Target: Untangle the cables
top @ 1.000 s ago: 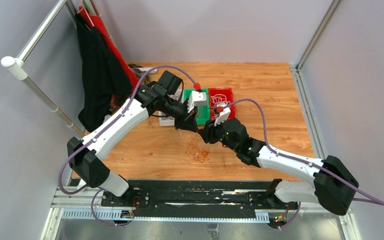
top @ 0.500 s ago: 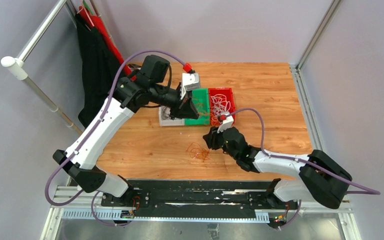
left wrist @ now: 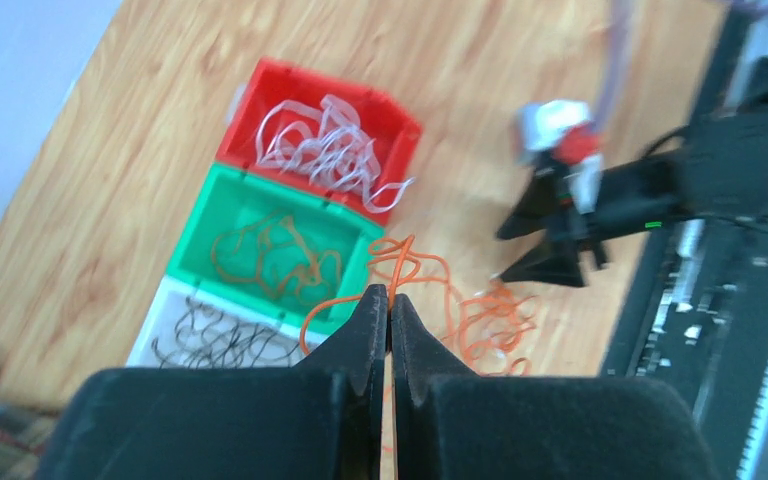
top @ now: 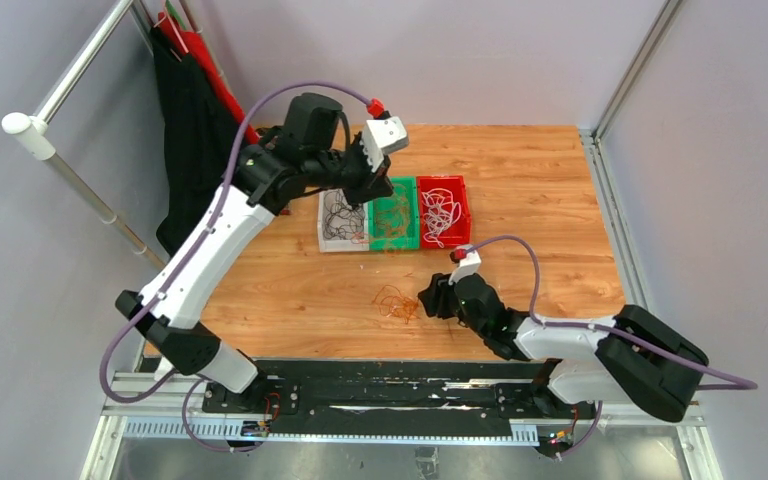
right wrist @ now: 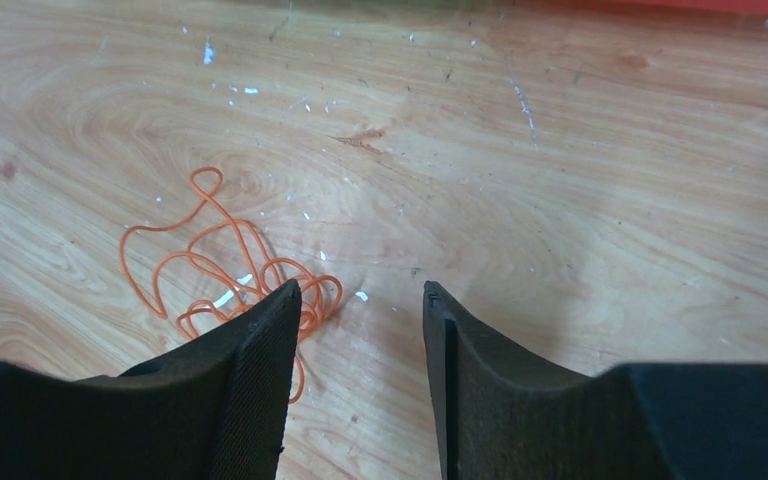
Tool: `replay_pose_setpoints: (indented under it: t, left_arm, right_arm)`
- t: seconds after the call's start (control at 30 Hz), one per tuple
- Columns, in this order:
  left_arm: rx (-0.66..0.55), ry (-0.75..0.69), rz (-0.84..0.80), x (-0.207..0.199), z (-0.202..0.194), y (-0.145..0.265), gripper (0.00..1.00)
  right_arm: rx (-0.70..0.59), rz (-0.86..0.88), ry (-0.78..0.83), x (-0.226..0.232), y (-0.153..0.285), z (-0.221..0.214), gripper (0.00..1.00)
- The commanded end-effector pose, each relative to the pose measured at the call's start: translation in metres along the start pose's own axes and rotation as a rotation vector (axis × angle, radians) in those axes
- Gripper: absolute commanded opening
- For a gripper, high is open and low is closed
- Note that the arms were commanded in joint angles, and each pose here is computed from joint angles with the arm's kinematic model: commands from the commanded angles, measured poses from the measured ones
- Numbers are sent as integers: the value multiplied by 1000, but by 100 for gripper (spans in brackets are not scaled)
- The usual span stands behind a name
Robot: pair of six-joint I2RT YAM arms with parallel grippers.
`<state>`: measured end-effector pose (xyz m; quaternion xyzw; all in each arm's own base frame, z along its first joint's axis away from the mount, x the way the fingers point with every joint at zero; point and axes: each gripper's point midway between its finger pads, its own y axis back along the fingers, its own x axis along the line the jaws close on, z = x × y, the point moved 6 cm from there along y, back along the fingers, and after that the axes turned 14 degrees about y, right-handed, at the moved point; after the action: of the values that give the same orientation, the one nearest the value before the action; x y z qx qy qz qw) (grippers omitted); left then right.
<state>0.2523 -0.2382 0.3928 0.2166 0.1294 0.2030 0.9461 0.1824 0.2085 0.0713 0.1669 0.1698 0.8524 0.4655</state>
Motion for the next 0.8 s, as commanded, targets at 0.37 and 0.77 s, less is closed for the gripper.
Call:
replay_pose_setpoints:
  t: [0.37,0.77]
  left_arm:
    - [43,97,309,123,-35,-103,0]
    - [168,132,414,167,-101,-163,0]
  right_arm:
    - [-106,-78,-15,-12,33,28,51]
    - [-131,-101,-14,-20,49,30,51]
